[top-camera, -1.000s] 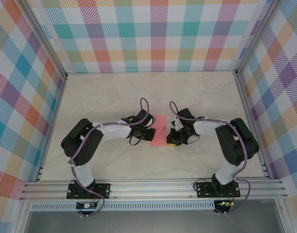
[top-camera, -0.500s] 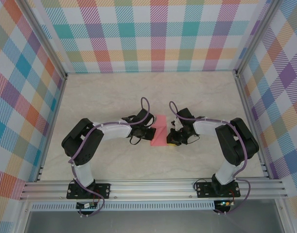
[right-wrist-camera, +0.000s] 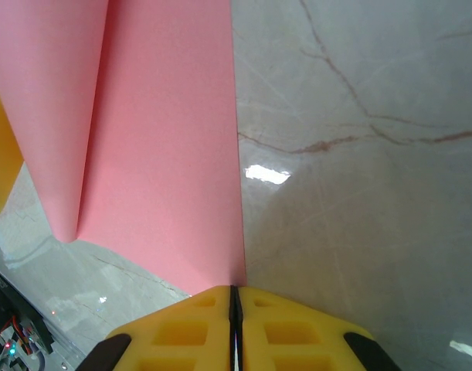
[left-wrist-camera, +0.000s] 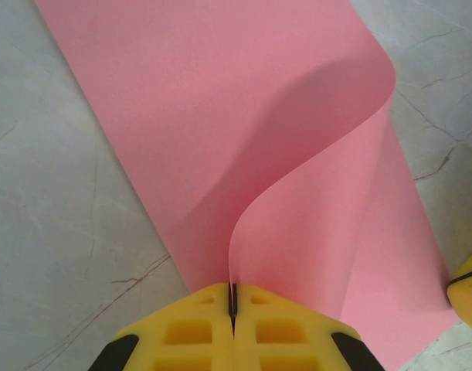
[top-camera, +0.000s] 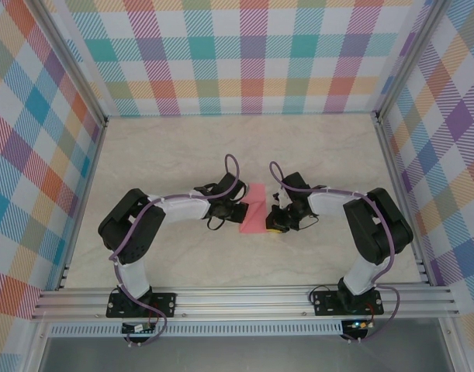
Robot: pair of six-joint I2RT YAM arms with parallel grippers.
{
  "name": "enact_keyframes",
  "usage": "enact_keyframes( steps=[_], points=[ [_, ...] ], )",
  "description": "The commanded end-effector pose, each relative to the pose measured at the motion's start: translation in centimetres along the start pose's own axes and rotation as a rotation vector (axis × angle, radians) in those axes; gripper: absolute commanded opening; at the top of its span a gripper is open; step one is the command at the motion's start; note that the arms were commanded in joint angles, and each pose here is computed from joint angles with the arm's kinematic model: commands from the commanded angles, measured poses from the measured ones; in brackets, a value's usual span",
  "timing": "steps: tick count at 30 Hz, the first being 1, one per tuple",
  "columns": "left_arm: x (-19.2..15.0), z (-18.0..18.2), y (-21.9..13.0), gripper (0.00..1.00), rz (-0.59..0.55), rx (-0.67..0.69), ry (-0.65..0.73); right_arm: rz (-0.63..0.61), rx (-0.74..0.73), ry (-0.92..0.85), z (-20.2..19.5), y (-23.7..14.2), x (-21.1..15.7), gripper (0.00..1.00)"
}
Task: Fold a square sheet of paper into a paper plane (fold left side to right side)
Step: Fold the triangle a second time at the center of the table.
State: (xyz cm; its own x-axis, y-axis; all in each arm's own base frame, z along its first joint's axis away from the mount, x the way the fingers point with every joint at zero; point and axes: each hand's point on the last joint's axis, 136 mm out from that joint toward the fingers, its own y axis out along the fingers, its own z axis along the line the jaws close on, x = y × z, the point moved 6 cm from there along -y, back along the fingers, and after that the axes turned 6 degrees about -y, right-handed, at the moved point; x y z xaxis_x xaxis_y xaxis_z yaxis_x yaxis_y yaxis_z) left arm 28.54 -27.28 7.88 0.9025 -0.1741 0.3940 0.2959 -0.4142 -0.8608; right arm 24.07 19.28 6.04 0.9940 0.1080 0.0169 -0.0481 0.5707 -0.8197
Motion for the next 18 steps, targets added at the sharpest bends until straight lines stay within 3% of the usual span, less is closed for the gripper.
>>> enact_keyframes(
  steps=[1,18],
  points=[
    [0.82,0.21,-0.05,0.05,-0.018,0.013,0.008,0.085,-0.126,0.039,-2.32,1.11,-1.86,0.11],
    [0.59,0.58,0.28,0.05,-0.01,0.034,0.009,0.09,-0.131,0.039,-2.34,1.13,-1.95,0.11]
  ],
)
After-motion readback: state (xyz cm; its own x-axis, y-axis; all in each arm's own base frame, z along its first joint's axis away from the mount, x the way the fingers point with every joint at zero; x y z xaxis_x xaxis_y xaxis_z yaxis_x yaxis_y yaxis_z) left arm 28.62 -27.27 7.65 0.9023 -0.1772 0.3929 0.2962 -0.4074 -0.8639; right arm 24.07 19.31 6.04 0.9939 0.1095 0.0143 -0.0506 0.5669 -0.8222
